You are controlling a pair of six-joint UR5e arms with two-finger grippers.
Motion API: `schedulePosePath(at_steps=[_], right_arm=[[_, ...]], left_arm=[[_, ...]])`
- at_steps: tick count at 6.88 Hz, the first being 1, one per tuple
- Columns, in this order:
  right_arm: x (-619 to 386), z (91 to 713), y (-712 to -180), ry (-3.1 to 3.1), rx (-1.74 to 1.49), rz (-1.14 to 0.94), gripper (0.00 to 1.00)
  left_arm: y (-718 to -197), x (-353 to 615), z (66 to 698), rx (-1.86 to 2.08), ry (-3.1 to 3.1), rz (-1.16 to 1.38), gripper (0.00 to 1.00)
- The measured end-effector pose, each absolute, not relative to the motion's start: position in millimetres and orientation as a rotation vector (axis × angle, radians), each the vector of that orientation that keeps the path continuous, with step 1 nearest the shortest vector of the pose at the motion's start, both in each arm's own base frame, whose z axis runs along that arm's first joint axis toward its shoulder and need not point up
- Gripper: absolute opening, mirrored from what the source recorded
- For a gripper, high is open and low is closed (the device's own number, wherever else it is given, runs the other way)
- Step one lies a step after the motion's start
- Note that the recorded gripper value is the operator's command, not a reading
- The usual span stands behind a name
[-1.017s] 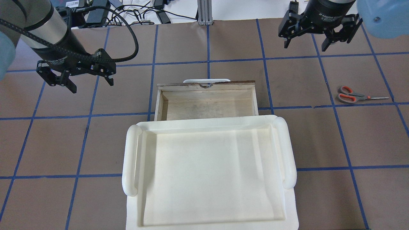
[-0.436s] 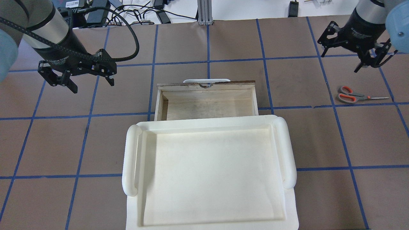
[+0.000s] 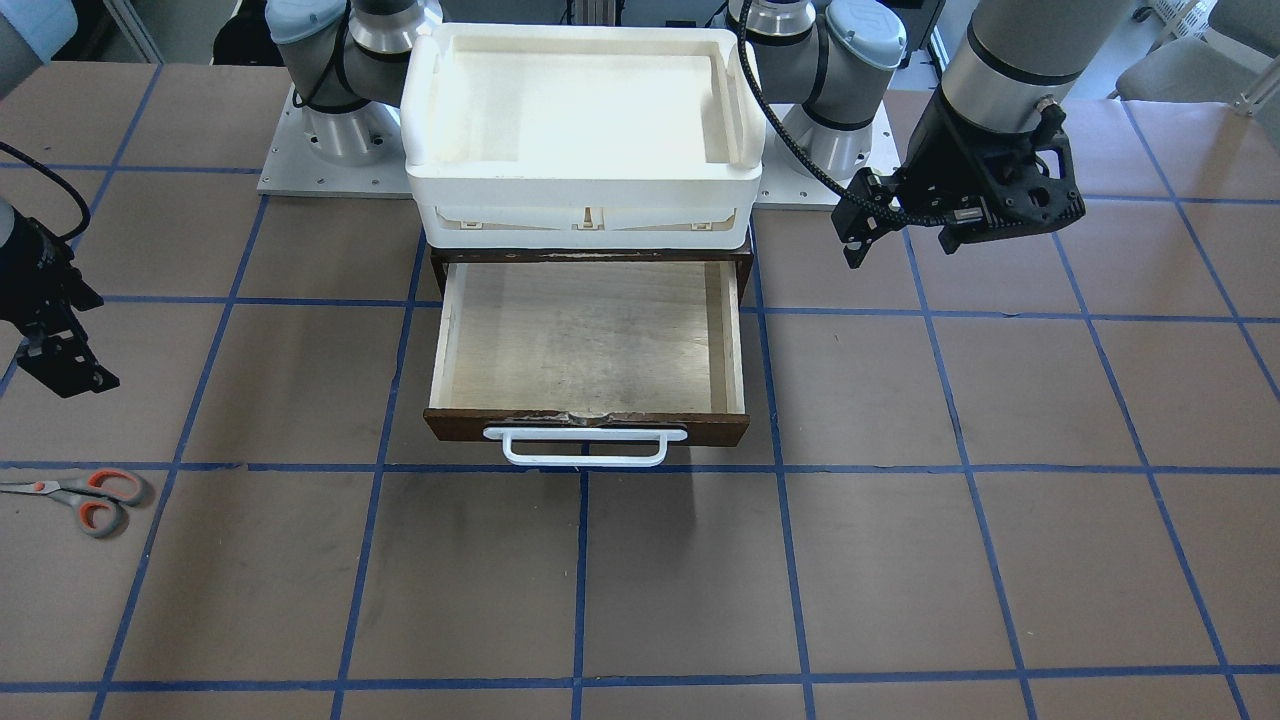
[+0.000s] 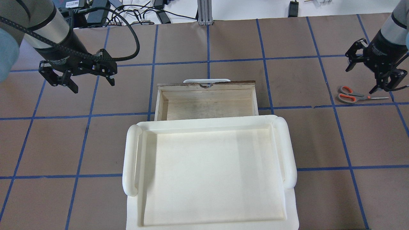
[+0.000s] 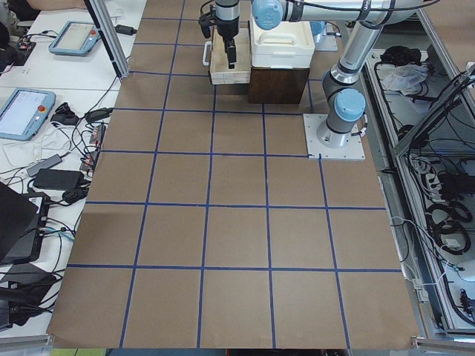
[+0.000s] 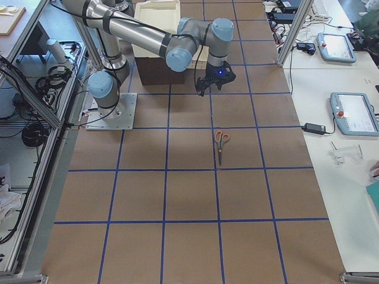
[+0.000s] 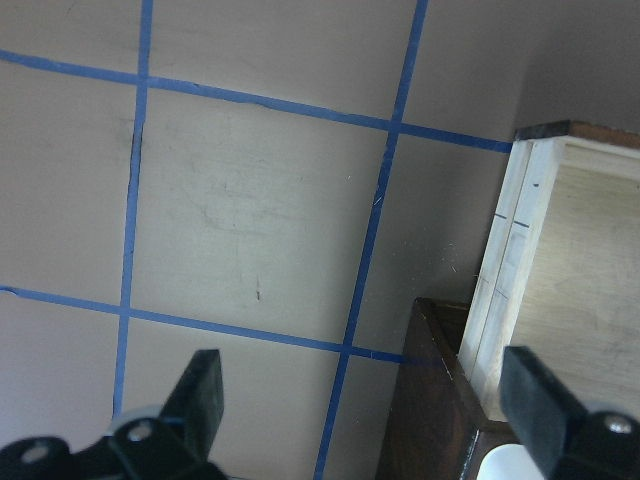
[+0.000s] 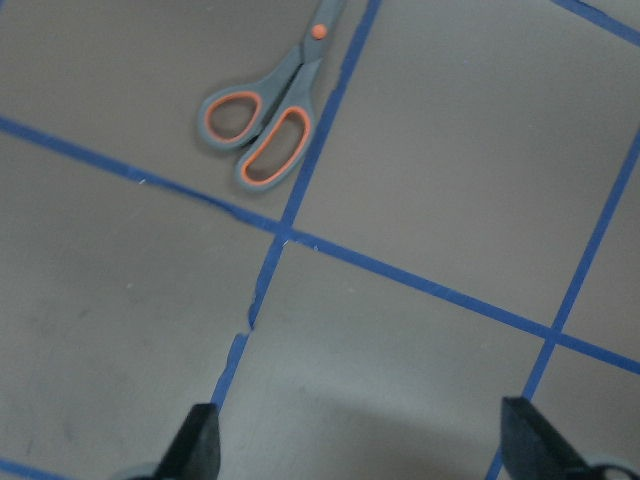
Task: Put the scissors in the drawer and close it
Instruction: 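Move the right gripper over the orange-handled scissors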
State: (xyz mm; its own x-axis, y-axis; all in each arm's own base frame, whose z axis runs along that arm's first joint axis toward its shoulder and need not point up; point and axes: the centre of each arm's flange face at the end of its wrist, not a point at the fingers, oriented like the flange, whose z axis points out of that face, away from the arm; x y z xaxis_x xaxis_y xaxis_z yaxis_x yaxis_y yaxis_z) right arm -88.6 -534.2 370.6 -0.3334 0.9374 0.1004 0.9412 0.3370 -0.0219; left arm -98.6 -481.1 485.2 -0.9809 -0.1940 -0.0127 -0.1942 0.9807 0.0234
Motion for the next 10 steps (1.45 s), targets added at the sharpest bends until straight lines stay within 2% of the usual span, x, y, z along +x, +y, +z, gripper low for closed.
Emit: schedulePosePath(at_steps=[2,4,10], right_arm=[[-152,319,-549,-2.322,-1.952,-0.067,1.00],[-188,277,-572,-2.289,-2.043,0.044,0.96],[-202,207,-596,-2.190,-2.211,0.069,1.00]], left_arm=[[-481,-99,485,-0.306,3.116,0.035,1.00],[-480,-99,487,-0.300,3.117,0.031,1.00],[-479,-99,489,-0.299,3.116,0.029,1.00]])
